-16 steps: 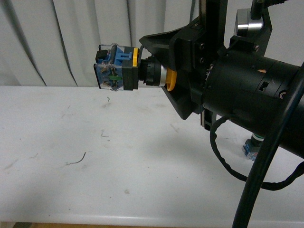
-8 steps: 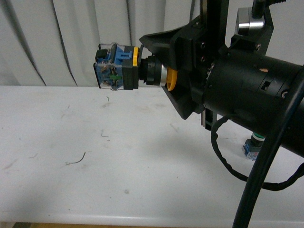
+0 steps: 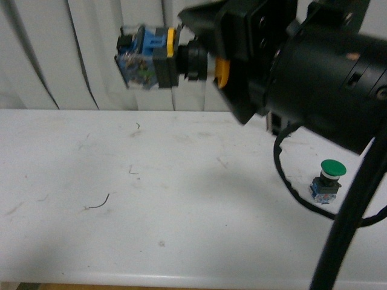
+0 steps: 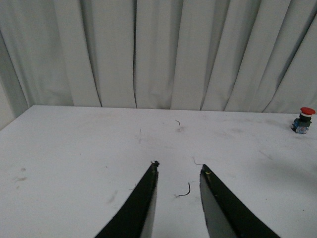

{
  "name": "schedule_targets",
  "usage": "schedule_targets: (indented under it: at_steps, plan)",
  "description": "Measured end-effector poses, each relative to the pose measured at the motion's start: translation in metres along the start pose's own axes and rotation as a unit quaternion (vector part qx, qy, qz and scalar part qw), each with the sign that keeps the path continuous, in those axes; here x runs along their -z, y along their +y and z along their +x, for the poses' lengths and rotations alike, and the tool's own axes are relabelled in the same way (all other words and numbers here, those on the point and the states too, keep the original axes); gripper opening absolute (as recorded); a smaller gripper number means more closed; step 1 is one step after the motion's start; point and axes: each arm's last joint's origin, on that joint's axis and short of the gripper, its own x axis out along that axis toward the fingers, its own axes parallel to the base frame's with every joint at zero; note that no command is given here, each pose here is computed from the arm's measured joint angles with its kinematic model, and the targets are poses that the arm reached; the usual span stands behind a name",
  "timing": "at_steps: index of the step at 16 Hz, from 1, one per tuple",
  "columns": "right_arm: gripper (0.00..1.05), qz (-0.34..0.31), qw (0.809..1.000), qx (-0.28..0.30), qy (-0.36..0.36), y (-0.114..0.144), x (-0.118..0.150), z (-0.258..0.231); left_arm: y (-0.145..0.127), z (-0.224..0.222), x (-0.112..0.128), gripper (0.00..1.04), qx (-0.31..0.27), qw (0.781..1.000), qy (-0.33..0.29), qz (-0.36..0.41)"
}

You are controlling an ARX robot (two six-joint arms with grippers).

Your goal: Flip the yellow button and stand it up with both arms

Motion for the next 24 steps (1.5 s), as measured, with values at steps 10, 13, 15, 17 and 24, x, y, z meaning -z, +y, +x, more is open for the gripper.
schedule_targets:
  at_steps: [10, 13, 15, 17, 24]
  plan:
    - [0.30, -0.478, 0.760, 0.422, -0.123, -0.011, -0.107, -0.011, 0.000, 0.000, 0.000, 0.98, 0.000, 1.000, 0.000, 0.001]
    - [0.30, -0.466, 0.735, 0.484, -0.095, -0.037, -0.134, -0.006, 0.000, 0.000, 0.000, 0.98, 0.000, 1.000, 0.000, 0.001]
    - [0.30, -0.439, 0.739, 0.509, -0.049, -0.074, -0.152, 0.008, 0.000, 0.000, 0.000, 0.98, 0.000, 1.000, 0.000, 0.001]
    - [0.30, -0.426, 0.740, 0.520, -0.028, -0.097, -0.166, 0.021, 0.000, 0.000, 0.000, 0.98, 0.000, 1.000, 0.000, 0.001]
    - [0.30, -0.391, 0.751, 0.526, 0.081, -0.157, -0.172, 0.066, 0.000, 0.000, 0.000, 0.98, 0.000, 1.000, 0.000, 0.001]
